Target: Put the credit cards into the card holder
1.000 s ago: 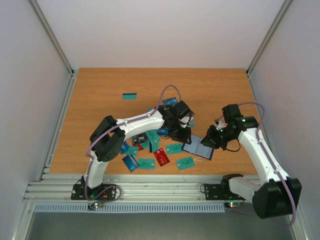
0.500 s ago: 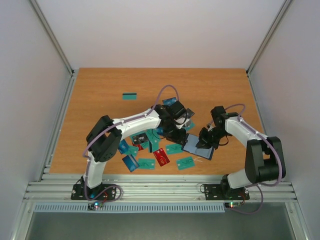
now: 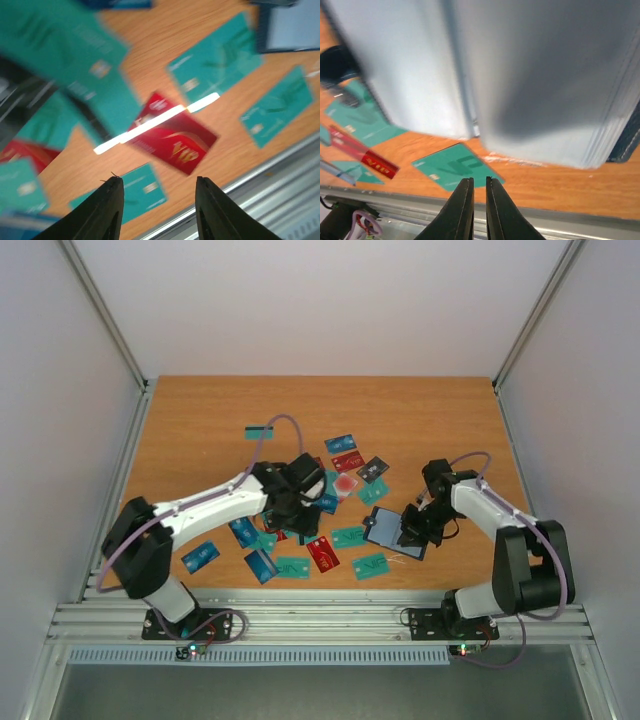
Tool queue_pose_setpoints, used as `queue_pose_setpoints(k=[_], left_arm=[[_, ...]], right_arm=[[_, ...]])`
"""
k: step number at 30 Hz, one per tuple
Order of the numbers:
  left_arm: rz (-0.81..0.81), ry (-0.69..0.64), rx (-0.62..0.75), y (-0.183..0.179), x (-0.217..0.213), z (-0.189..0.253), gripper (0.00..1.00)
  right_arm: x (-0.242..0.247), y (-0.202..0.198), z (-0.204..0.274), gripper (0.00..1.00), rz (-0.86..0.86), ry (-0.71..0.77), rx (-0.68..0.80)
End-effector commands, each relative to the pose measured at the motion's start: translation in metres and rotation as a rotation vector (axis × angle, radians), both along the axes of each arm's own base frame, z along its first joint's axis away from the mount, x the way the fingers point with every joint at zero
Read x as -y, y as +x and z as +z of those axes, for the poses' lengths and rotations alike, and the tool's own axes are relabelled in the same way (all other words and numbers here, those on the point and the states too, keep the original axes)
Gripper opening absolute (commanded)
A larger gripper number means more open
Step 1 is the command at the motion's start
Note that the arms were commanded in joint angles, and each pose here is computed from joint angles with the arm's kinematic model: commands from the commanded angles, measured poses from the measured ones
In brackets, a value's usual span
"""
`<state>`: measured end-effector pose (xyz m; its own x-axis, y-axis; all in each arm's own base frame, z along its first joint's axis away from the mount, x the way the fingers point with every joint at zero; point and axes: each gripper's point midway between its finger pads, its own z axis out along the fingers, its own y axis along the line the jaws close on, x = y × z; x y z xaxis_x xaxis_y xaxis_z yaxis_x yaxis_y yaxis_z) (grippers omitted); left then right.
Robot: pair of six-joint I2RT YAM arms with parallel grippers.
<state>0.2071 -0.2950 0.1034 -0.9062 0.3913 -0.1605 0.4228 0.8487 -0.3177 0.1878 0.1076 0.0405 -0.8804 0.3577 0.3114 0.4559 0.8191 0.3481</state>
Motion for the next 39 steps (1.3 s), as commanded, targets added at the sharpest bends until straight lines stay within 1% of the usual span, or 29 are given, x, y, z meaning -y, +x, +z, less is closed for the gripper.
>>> queue_pose_setpoints(k=[1,3,7,9,12,15,18,20,23,29,34,39], left_arm=[[0.236,0.121,0.024,-0.005,-0.064,-0.007,0.43],[0.304,0.135,0.023,-0.011,-0.082,-0.012,0.46],[0.423,0.236,0.057,-0.016,-0.124,-0.022,0.58],[0.486,0.274,0.058,-0.013,-0.142,-0.025,0.61],[0.525,0.275,0.031,-0.012,-0.153,-0.035,0.59],[0.473,0.205,0.030,-0.004,-0.141,-0.046,0.60],[0.432,0.225,0.029,0.000,-0.142,-0.058,0.60],[0.430,0.244,0.000,0.000,-0.142,-0.065,0.59],[0.420,0.219,-0.029,0.001,-0.133,-0.074,0.58],[0.412,0.266,-0.041,0.003,-0.136,-0.089,0.50],[0.424,0.308,-0.071,-0.008,-0.145,-0.097,0.49],[0.447,0.278,-0.107,-0.022,-0.144,-0.098,0.48]], right_arm=[[-0.002,0.001,0.032,0.11,0.037,-0.015,0.064],[-0.008,0.000,0.040,0.11,0.050,-0.009,0.087],[-0.029,-0.007,0.052,0.12,0.095,-0.006,0.121],[-0.044,-0.013,0.055,0.13,0.128,-0.005,0.127],[-0.062,-0.022,0.053,0.13,0.182,-0.007,0.126],[-0.075,-0.030,0.051,0.13,0.220,-0.001,0.126],[-0.077,-0.034,0.051,0.13,0.239,-0.004,0.124],[-0.077,-0.036,0.052,0.14,0.243,-0.004,0.128],[-0.075,-0.039,0.053,0.14,0.244,-0.003,0.137],[-0.069,-0.048,0.055,0.14,0.249,-0.006,0.134],[-0.060,-0.058,0.056,0.14,0.256,-0.024,0.130],[-0.053,-0.066,0.054,0.14,0.258,-0.033,0.127]])
